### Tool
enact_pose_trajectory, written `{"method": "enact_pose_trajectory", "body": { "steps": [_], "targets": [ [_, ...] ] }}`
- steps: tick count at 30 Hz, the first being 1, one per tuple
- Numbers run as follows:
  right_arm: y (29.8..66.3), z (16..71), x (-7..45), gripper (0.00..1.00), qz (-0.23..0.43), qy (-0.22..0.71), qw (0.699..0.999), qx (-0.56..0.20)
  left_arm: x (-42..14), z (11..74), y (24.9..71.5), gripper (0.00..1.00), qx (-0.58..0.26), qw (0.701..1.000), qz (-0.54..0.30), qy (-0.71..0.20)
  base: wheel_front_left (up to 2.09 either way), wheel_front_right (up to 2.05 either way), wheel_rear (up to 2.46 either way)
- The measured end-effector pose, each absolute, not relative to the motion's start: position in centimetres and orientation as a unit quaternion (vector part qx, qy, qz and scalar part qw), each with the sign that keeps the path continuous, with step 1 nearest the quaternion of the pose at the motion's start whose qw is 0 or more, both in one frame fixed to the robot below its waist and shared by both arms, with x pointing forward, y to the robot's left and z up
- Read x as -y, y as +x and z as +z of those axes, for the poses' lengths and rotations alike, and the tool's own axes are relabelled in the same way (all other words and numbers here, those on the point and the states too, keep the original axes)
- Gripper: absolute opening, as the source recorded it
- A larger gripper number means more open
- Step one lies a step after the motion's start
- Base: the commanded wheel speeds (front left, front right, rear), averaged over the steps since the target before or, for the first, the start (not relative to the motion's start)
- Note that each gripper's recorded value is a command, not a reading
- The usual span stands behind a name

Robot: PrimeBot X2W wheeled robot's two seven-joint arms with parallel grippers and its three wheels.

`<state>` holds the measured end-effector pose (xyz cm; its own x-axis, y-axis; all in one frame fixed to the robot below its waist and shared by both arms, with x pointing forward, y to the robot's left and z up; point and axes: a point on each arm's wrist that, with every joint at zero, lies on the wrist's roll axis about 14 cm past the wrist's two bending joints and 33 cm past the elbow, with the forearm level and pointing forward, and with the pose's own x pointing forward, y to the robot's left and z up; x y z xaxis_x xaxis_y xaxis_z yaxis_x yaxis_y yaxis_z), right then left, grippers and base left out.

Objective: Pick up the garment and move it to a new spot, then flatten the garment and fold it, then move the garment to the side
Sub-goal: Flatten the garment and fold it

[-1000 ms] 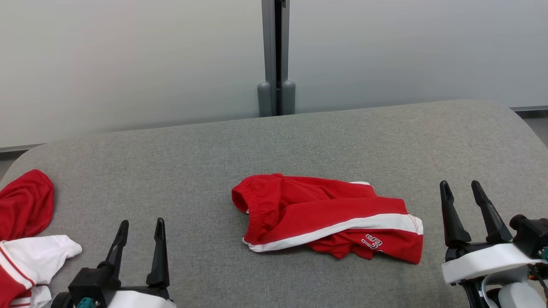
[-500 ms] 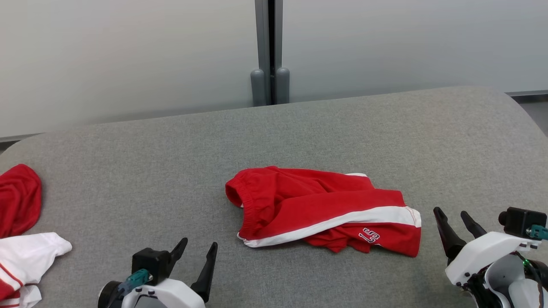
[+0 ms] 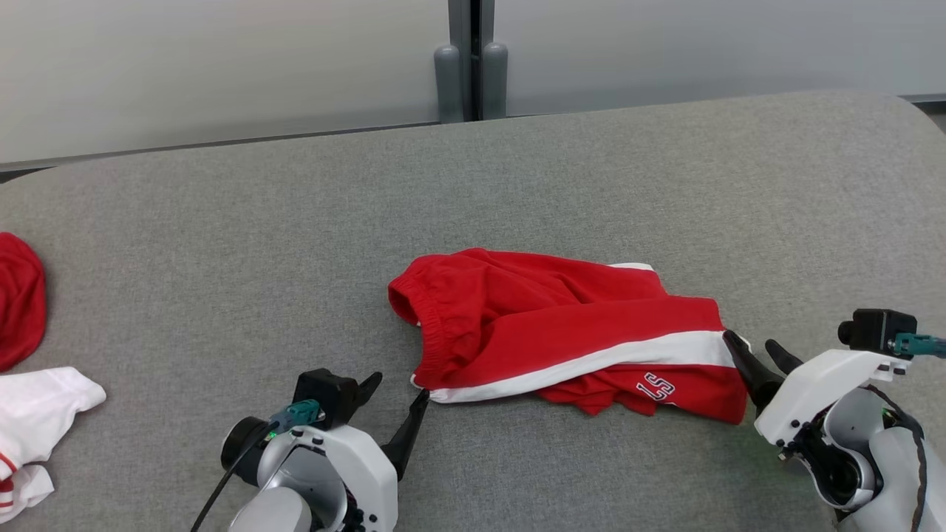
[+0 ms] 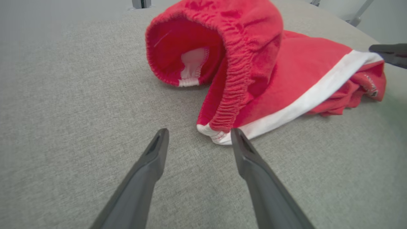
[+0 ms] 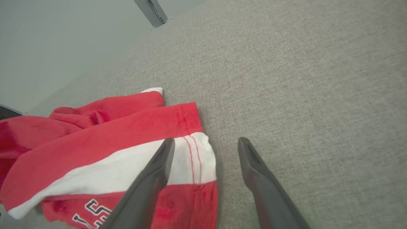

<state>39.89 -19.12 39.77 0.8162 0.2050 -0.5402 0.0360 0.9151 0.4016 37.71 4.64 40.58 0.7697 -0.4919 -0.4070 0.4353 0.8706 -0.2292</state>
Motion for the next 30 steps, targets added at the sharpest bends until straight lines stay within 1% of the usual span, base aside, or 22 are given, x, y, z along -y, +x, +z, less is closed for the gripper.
{"method": "enact_pose_trajectory", "body": {
  "steps": [4, 11, 13, 15, 16, 17, 18, 24, 30],
  "targets": [
    [40.6, 39.1, 18.3, 1.0, 0.057, 0.201, 0.926, -0.314, -4.2, 39.8, 38.1, 1.0, -0.246, 0.933, -0.256, -0.057, 0.0, 0.0, 0.0],
    [40.8, 38.0, 17.8, 1.0, 0.069, 0.201, 0.918, -0.334, -3.0, 39.1, 38.3, 1.0, -0.256, 0.924, -0.277, -0.059, 0.0, 0.0, 0.0],
    [40.6, 37.8, 17.5, 0.86, 0.073, 0.201, 0.916, -0.34, -2.8, 38.9, 38.3, 1.0, -0.258, 0.922, -0.282, -0.056, 0.0, 0.0, 0.0],
    [40.6, 37.6, 17.3, 0.58, 0.076, 0.203, 0.915, -0.341, -2.5, 38.9, 38.4, 1.0, -0.258, 0.921, -0.287, -0.057, 0.0, 0.0, 0.0],
    [40.7, 37.7, 17.2, 0.41, 0.078, 0.203, 0.915, -0.34, -2.2, 38.8, 38.5, 0.71, -0.258, 0.92, -0.291, -0.055, 0.0, 0.0, 0.0],
    [40.8, 37.7, 17.1, 0.07, 0.08, 0.203, 0.915, -0.339, -2.0, 38.9, 38.5, 0.33, -0.256, 0.919, -0.296, -0.054, 0.0, 0.0, 0.0],
    [40.8, 37.8, 16.9, 0.0, 0.083, 0.204, 0.915, -0.337, -1.8, 39.0, 38.6, 0.0, -0.253, 0.919, -0.299, -0.053, 0.0, 0.0, 0.0],
    [40.9, 39.0, 16.4, 0.0, 0.094, 0.211, 0.921, -0.313, -1.7, 40.0, 38.9, 0.0, -0.23, 0.923, -0.302, -0.056, 0.0, 0.0, 0.0],
    [41.2, 42.4, 16.3, 0.0, 0.102, 0.231, 0.937, -0.243, -2.3, 42.2, 38.5, 0.0, -0.197, 0.931, -0.298, -0.073, 0.0, 0.0, 0.0]
  ]
}}
